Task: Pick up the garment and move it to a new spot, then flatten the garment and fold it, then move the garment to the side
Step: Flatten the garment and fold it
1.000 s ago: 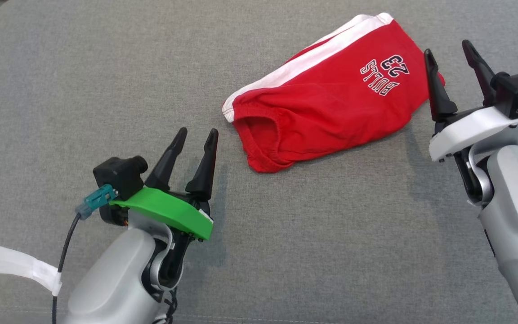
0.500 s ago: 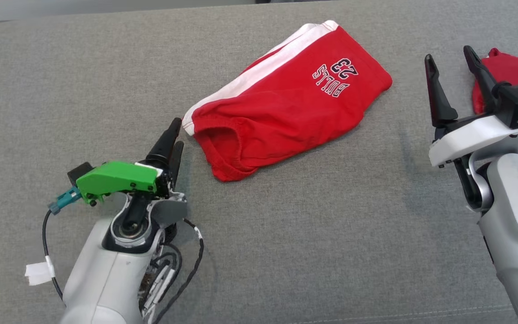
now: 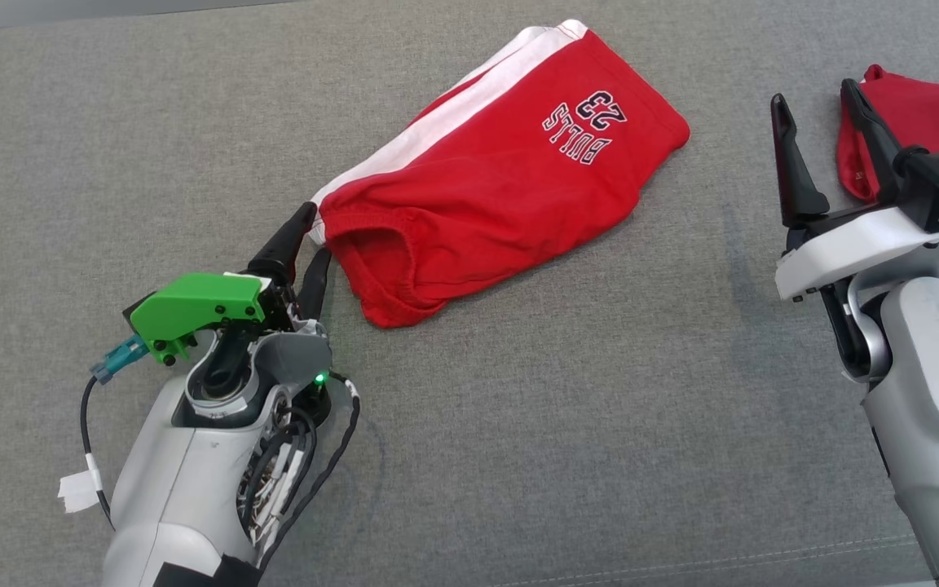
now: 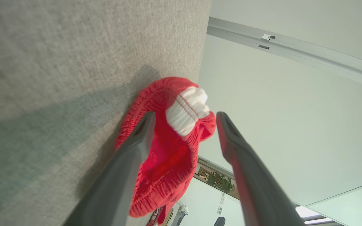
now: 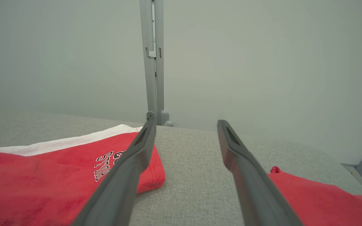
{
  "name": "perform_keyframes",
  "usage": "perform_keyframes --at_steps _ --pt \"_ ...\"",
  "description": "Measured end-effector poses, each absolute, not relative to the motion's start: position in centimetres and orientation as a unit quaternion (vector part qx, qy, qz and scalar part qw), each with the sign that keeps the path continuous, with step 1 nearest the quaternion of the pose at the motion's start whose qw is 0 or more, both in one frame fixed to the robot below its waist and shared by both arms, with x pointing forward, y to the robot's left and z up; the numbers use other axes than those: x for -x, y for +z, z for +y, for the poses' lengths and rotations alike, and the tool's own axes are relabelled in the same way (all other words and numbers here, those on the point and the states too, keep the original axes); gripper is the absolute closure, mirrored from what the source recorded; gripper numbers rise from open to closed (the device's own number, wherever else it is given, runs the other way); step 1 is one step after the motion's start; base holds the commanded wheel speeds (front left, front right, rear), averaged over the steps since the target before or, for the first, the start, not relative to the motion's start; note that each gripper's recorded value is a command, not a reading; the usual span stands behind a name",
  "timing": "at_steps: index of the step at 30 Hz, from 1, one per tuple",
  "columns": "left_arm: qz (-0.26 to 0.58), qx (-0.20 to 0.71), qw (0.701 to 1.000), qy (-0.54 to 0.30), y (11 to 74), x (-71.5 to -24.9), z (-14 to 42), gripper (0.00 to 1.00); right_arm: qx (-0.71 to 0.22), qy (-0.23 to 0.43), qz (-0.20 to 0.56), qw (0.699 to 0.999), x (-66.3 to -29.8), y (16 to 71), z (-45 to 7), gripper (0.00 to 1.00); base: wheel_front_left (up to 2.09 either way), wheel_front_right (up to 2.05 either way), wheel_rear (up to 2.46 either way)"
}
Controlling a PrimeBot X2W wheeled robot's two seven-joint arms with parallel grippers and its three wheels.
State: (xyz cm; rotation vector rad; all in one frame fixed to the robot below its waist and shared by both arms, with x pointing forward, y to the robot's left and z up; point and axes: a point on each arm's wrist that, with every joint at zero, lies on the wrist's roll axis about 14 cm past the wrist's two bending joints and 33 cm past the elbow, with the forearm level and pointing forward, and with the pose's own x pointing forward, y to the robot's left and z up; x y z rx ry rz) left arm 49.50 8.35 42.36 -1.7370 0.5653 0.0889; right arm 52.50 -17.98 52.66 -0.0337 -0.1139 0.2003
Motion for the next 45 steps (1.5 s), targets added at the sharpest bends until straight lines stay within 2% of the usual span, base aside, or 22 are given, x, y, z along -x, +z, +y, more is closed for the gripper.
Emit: perform_keyframes --at_steps 7,8,10,17,22,26,31,33,35,40,45 --pt "0.228 0.754 0.615 0.049 42.0 -50.2 8.9 0.01 0.020 0.100 -0.051 0.993 -52.5 52.2 -18.1 0.00 0.00 0.00 0.00" --pt "0.223 0.754 0.616 0.052 42.0 -50.3 9.2 0.42 0.021 0.100 -0.051 0.994 -52.5 52.2 -18.2 0.00 0.00 0.00 0.00" --pt "0.218 0.755 0.616 0.053 42.0 -50.3 9.4 1.00 0.023 0.100 -0.049 0.993 -52.5 52.1 -18.2 0.00 0.00 0.00 0.00" --pt "0.225 0.760 0.608 0.047 42.0 -49.9 8.9 1.00 0.022 0.110 -0.045 0.993 -52.7 51.7 -17.3 0.00 0.00 0.00 0.00" --pt "0.208 0.754 0.622 0.041 42.5 -49.9 9.1 1.00 0.019 0.117 -0.045 0.992 -52.8 51.6 -16.6 0.00 0.00 0.00 0.00" --pt "0.191 0.720 0.667 0.022 43.2 -50.2 9.3 1.00 0.017 0.118 -0.045 0.992 -52.8 51.7 -16.5 0.00 0.00 0.00 0.00" --pt "0.177 0.624 0.761 -0.012 44.2 -50.5 10.5 1.00 0.011 0.118 -0.043 0.992 -52.6 51.6 -16.4 0.00 0.00 0.00 0.00" --pt "0.167 0.611 0.774 -0.012 44.7 -50.9 10.9 1.00 0.009 0.118 -0.043 0.992 -52.6 51.5 -16.3 0.00 0.00 0.00 0.00" --pt "0.166 0.621 0.766 0.001 44.6 -51.1 11.1 0.00 0.008 0.118 -0.042 0.992 -52.5 51.4 -16.3 0.00 0.00 0.00 0.00" --pt "0.185 0.714 0.675 0.019 44.4 -50.3 9.8 0.00 0.002 0.112 -0.037 0.993 -52.4 51.0 -16.6 0.00 0.00 0.00 0.00" --pt "0.179 0.757 0.627 0.038 44.6 -49.9 10.3 0.00 0.000 0.107 -0.035 0.994 -52.3 50.8 -16.9 0.00 0.00 0.00 0.00"
